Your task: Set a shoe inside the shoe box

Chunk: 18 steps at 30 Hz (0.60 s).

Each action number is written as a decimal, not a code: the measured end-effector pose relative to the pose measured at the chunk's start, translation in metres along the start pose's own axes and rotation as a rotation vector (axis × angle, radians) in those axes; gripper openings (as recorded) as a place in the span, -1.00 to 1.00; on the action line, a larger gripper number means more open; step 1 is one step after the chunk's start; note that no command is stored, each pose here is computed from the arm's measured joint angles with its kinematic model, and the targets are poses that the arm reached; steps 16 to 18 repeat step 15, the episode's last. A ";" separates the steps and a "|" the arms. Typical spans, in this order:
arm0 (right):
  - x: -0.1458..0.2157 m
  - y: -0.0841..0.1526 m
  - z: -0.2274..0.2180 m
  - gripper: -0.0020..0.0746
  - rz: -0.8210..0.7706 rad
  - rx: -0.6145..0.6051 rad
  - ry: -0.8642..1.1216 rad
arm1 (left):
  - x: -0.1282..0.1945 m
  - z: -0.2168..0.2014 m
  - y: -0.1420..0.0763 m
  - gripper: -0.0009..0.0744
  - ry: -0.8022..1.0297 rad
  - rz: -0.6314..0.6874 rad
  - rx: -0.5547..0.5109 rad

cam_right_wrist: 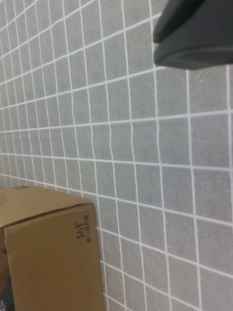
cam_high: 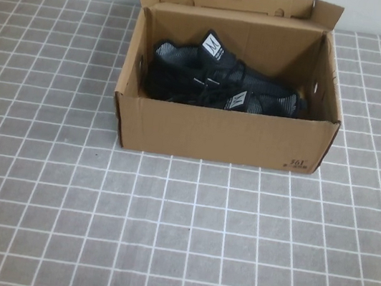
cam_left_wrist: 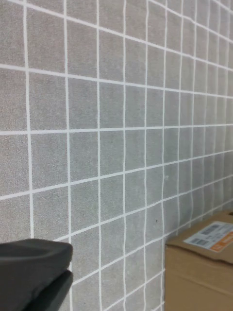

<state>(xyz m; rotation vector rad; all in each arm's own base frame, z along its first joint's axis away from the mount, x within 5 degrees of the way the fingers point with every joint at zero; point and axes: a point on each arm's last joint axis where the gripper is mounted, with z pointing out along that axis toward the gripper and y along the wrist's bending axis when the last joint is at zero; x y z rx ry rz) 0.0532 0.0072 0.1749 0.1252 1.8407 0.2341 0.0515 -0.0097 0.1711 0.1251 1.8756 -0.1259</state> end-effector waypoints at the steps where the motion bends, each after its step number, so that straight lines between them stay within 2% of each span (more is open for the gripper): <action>1: 0.000 0.000 0.000 -0.99 0.000 0.000 0.000 | 0.000 0.000 0.000 -0.98 0.005 0.001 -0.002; 18: 0.000 0.000 0.000 -0.99 0.000 0.000 0.000 | 0.001 0.000 0.000 -0.98 0.007 0.001 -0.004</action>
